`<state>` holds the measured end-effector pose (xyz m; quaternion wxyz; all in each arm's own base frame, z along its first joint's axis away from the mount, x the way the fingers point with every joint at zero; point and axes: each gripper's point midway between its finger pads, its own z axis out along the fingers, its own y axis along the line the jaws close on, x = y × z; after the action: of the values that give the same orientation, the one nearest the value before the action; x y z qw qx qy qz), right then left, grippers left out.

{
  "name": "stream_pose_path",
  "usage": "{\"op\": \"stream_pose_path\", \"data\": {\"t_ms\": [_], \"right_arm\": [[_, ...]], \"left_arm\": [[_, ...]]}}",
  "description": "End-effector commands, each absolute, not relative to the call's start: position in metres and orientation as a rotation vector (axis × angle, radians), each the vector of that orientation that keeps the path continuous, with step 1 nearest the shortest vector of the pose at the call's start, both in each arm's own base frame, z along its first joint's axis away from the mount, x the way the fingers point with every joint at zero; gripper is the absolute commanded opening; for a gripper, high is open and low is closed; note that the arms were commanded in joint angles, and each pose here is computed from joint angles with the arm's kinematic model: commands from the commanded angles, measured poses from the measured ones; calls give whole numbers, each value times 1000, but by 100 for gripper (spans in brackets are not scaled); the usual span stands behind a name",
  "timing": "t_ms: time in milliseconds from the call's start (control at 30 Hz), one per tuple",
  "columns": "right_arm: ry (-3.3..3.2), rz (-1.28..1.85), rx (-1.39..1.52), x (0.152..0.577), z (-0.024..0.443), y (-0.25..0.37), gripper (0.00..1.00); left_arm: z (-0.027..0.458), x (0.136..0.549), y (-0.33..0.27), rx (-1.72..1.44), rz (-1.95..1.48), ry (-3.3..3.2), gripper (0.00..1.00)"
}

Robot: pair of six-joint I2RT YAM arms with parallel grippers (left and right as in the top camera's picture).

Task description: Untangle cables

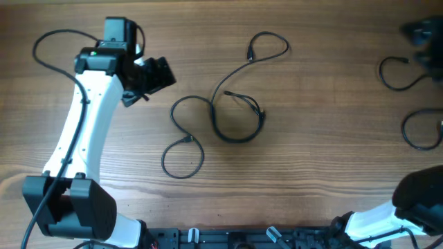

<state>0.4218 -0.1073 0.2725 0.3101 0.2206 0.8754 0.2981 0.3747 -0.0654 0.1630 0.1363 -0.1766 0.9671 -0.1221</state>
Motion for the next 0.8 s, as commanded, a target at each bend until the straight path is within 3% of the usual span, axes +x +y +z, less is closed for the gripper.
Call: {"op": "stream_pose_path", "data": {"t_ms": [0, 167, 367, 767], "right_arm": [[2438, 695, 369, 428, 259, -57, 100], [2508, 557, 420, 430, 247, -48, 100], [2603, 418, 569, 413, 220, -66, 100], [2685, 438, 605, 399, 185, -61, 100]], "left_arm": [[173, 376, -117, -321, -570, 2782, 94], [177, 406, -188, -267, -733, 2655, 93], [117, 406, -272, -260, -822, 2731, 91], [71, 364, -290, -185, -693, 2925, 86]]}}
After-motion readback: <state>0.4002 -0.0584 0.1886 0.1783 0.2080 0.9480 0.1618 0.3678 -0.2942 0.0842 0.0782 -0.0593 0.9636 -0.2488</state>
